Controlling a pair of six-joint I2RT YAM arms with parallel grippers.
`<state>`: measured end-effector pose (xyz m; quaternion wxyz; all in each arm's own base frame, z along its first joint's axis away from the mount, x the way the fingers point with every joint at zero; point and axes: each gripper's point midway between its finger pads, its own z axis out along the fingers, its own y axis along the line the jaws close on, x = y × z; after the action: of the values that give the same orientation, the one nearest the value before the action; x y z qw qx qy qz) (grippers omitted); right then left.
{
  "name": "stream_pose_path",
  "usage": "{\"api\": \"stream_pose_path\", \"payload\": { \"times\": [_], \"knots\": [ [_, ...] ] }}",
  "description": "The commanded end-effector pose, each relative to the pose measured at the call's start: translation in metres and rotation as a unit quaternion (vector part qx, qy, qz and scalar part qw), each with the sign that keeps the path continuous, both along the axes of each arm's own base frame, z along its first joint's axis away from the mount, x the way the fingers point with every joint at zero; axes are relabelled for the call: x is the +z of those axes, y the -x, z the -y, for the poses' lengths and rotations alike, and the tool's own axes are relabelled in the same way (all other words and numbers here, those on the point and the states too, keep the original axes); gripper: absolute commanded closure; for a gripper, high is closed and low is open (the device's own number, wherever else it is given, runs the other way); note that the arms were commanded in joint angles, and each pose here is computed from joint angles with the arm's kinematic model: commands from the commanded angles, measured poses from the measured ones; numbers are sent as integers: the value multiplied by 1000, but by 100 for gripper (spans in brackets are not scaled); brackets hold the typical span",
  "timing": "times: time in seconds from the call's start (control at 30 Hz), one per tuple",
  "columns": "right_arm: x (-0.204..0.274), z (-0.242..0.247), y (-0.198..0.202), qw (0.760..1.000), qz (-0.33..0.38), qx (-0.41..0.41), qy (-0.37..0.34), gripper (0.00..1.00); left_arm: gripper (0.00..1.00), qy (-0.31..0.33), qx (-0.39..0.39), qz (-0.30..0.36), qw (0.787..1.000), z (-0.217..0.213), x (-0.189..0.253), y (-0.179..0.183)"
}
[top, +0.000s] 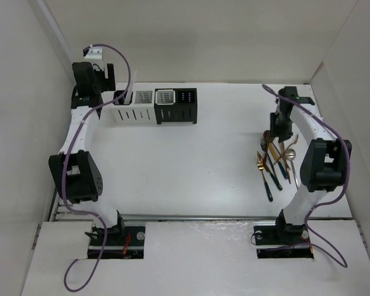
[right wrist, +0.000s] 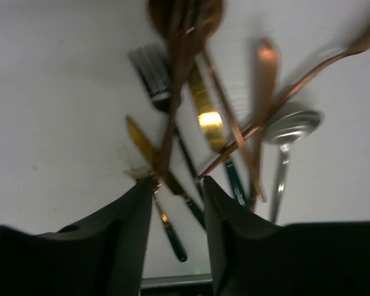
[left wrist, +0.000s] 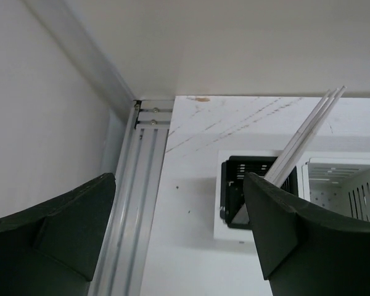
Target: Sort the eating utensils into containers
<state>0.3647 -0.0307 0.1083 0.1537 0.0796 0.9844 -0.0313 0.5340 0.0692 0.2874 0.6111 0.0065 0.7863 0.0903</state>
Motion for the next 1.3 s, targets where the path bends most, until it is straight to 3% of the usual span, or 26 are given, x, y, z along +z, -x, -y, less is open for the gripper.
{"api": "stream_pose_path", "payload": {
  "times": [0.0, 0.1, 0.23, 0.3, 0.4, 0.53, 0.7, 0.97, 1.1, 1.13, 1.27],
  "knots": [
    [-11, -30, 43, 995, -79, 51, 12, 55, 18, 2, 41, -24, 999, -10, 18, 33],
    [-36, -37, 81, 987, -146, 59, -4, 49, 18, 14, 44, -25, 999, -7, 18, 53],
    [-39, -60, 97, 983, -160, 75, -43, 49, 17, 16, 38, -29, 999, -3, 12, 73],
    [-45, -66, 103, 979, -181, 75, -52, 42, 17, 15, 38, -20, 999, -2, 13, 80],
    [-66, -65, 126, 968, -240, 66, -42, 40, 15, 13, 42, -12, 999, -3, 15, 88],
    [-65, -51, 127, 969, -243, 46, 0, 37, 14, 13, 42, -1, 999, -2, 22, 92],
    [-78, -46, 139, 961, -276, 32, -1, 32, 14, 12, 42, 8, 999, -2, 29, 96],
    [-103, -57, 147, 950, -307, 51, 9, 54, 12, -3, 61, 31, 998, -10, 45, 99],
    [-108, -59, 142, 952, -298, 63, 21, 82, 12, -10, 70, 30, 997, -14, 43, 100],
    [-107, -62, 139, 954, -291, 68, 33, 96, 12, -10, 70, 30, 997, -14, 43, 100],
    [-106, -82, 116, 961, -255, 91, 47, 100, 12, -9, 70, 25, 997, -14, 38, 100]
  ]
}}
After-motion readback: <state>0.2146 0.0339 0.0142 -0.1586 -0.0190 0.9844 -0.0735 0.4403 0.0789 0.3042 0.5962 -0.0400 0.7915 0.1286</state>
